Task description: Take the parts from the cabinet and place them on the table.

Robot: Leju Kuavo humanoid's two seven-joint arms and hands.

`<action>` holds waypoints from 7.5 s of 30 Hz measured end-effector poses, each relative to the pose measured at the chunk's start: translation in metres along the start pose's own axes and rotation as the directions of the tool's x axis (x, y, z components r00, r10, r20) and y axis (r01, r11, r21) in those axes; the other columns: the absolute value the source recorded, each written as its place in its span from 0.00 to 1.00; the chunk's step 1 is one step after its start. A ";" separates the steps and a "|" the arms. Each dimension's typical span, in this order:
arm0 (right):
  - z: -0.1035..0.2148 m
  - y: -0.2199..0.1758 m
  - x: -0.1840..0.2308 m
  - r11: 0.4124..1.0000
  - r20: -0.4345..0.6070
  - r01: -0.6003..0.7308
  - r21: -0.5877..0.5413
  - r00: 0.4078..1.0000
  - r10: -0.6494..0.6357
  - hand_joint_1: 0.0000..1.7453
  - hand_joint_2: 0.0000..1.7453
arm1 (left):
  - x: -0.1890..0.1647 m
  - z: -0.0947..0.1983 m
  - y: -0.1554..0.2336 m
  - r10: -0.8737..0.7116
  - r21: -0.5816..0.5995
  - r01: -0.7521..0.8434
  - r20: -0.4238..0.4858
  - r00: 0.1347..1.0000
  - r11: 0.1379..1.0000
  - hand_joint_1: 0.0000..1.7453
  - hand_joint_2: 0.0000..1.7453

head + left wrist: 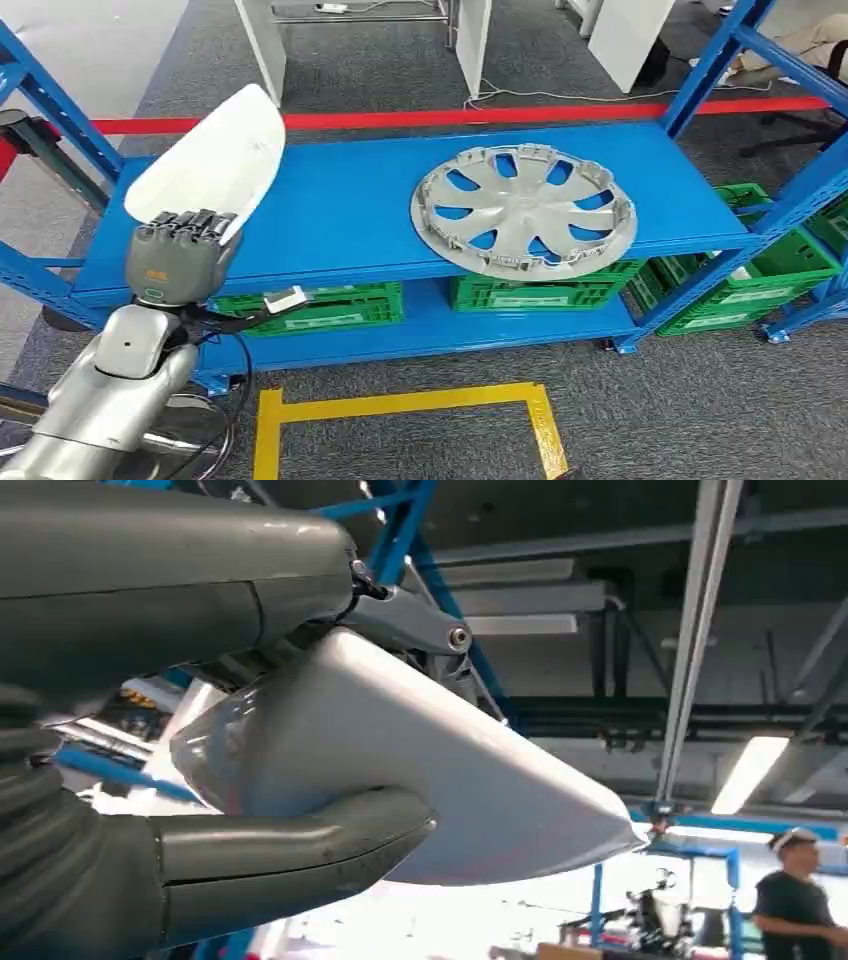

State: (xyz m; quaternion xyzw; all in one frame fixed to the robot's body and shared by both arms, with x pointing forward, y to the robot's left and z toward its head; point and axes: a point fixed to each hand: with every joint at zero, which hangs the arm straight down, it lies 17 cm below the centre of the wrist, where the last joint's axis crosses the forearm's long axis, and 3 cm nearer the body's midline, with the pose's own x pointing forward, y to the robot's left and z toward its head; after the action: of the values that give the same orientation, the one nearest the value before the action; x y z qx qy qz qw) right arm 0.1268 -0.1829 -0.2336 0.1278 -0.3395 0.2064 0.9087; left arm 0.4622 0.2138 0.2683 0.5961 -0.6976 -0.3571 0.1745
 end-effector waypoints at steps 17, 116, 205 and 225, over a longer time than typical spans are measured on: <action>-0.009 -0.014 0.014 0.998 0.008 -0.045 -0.037 0.999 0.045 0.00 0.00 | -0.029 0.043 -0.007 -0.076 -0.067 0.077 0.013 0.997 0.995 1.00 1.00; -0.003 -0.107 -0.027 0.910 -0.424 -0.173 -0.376 0.906 -0.003 0.00 0.00 | -0.068 0.047 -0.020 -0.080 -0.106 0.076 -0.034 0.996 0.992 1.00 1.00; 0.024 -0.127 -0.062 0.861 -0.543 -0.370 -0.348 0.828 0.137 0.00 0.00 | -0.046 -0.020 -0.043 0.037 -0.081 -0.039 -0.025 0.999 0.996 1.00 1.00; 0.030 -0.128 -0.070 0.862 -0.555 -0.368 -0.349 0.822 0.125 0.00 0.00 | -0.042 -0.022 -0.048 0.050 -0.090 -0.053 -0.036 0.998 0.995 1.00 1.00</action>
State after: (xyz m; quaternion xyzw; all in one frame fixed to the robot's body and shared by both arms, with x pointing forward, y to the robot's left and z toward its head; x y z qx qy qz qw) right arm 0.1209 -0.3268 -0.2705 -0.1877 -0.1359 0.2694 0.9347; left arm 0.5200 0.2458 0.2572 0.5753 -0.6928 -0.3737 0.2222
